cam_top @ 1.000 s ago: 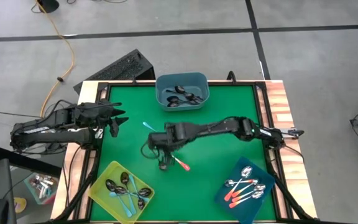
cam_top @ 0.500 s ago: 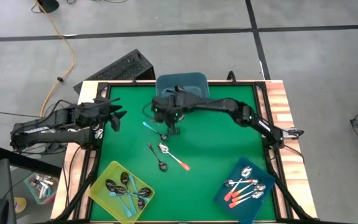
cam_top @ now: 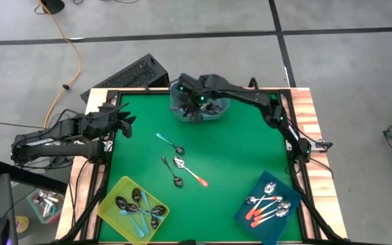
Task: Sort silverware by color (type)
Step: Put the black spoon into the light blue bin
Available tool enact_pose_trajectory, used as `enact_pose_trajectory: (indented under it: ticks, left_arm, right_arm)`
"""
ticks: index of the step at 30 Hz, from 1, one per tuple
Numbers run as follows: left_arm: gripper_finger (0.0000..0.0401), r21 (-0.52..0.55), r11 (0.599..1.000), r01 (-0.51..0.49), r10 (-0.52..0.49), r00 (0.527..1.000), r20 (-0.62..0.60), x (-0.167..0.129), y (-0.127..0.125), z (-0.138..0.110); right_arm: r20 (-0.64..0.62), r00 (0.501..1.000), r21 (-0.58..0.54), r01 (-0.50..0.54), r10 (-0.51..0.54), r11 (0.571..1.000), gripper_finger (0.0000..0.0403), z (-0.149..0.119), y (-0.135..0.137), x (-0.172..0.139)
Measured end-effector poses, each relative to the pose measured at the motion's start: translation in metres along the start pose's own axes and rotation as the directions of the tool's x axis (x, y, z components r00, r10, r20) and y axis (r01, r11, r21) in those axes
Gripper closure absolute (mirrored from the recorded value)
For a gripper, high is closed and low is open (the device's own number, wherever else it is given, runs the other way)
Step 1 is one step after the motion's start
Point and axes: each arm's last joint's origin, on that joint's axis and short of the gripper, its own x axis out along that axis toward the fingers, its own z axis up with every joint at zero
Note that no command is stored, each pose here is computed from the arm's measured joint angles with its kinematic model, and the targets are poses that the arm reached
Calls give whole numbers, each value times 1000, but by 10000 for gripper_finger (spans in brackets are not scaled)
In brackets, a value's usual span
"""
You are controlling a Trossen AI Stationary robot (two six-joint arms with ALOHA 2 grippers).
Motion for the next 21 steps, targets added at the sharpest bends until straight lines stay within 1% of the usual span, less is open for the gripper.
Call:
enact_pose_trajectory:
  ticks: [4,6,13,15,18,21]
  left_arm:
    - [231,1,1000,-1,1,1000,1,0,0,0]
    - [231,8,1000,-3,3,1000,3,0,0,0]
    - [231,48,997,-62,60,997,40,0,2,1]
    - [231,51,996,-70,67,997,45,0,2,1]
    - [231,48,996,-71,69,997,47,0,2,1]
    - [231,42,997,-60,59,997,40,0,2,1]
  right_arm:
    - [27,999,42,41,-43,998,401,-9,-22,-4]
    - [24,999,63,47,-48,997,401,-15,-32,-4]
    - [11,998,120,64,-66,991,401,-33,-57,1]
    - [3,998,137,58,-59,989,401,-39,-63,2]
    - [31,999,164,30,-36,986,401,-44,-72,7]
    - [17,1000,205,-13,9,979,401,-52,-78,21]
